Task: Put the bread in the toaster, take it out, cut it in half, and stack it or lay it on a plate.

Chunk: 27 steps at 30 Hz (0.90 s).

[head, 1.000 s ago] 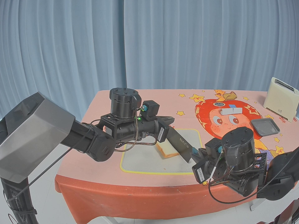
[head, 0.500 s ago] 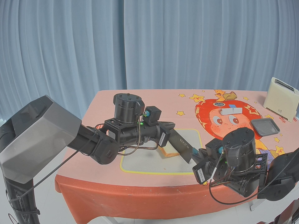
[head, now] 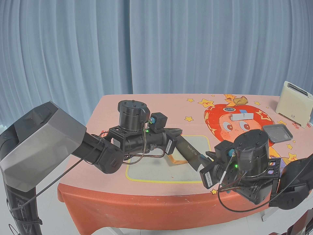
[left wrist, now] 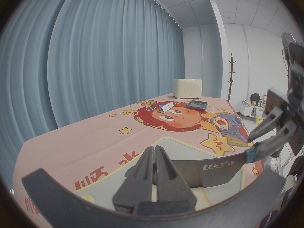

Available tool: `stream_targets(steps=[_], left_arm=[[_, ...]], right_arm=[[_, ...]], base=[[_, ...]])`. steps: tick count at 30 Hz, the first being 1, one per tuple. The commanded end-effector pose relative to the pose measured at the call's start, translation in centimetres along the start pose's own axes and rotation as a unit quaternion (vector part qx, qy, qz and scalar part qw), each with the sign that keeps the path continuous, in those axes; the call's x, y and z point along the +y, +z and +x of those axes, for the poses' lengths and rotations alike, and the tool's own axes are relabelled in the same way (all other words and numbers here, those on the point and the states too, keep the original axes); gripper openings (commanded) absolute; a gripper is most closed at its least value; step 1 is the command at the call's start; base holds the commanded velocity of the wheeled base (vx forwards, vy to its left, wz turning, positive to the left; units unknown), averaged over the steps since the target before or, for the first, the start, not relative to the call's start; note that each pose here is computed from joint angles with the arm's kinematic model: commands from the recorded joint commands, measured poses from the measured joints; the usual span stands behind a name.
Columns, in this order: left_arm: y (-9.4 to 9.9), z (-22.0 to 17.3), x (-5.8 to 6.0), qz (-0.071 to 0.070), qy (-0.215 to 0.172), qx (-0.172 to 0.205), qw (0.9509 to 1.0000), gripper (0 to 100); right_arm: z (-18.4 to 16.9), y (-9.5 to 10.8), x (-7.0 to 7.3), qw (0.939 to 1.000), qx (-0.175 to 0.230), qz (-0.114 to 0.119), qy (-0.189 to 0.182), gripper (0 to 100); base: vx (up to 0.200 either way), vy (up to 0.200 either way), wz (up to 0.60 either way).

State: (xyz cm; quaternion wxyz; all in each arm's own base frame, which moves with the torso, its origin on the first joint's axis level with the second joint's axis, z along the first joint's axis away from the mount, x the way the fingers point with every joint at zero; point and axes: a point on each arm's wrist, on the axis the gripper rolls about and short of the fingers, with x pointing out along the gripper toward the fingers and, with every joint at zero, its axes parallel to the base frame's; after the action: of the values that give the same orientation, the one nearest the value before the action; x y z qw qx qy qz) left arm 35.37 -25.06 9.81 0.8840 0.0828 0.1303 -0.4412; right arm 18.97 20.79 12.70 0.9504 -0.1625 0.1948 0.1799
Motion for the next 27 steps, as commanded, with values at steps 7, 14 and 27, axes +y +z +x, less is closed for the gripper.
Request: stream_targets(steps=[7, 14, 27], left_arm=[[-0.6, 0.1, -0.1, -0.003, -0.002, 0.012, 0.9999, 0], [-0.4, 0.0, -0.1, -0.003, -0.002, 0.010, 0.9999, 0], [-0.4, 0.0, -0.1, -0.003, -0.002, 0.009, 1.0000, 0]], right_arm=[[0.1, -0.3, 0.1, 1.0000, 0.005, -0.004, 0.000, 0], [-0.1, 0.6, -0.1, 0.9999, -0.014, 0.009, -0.001, 0], [0.1, 2.3, 0.0, 0.9969, -0.059, 0.053, 0.000, 0]], base=[[0.000, 0.000, 0.00], [0.000, 0.000, 0.00], [0.000, 0.000, 0.00]])
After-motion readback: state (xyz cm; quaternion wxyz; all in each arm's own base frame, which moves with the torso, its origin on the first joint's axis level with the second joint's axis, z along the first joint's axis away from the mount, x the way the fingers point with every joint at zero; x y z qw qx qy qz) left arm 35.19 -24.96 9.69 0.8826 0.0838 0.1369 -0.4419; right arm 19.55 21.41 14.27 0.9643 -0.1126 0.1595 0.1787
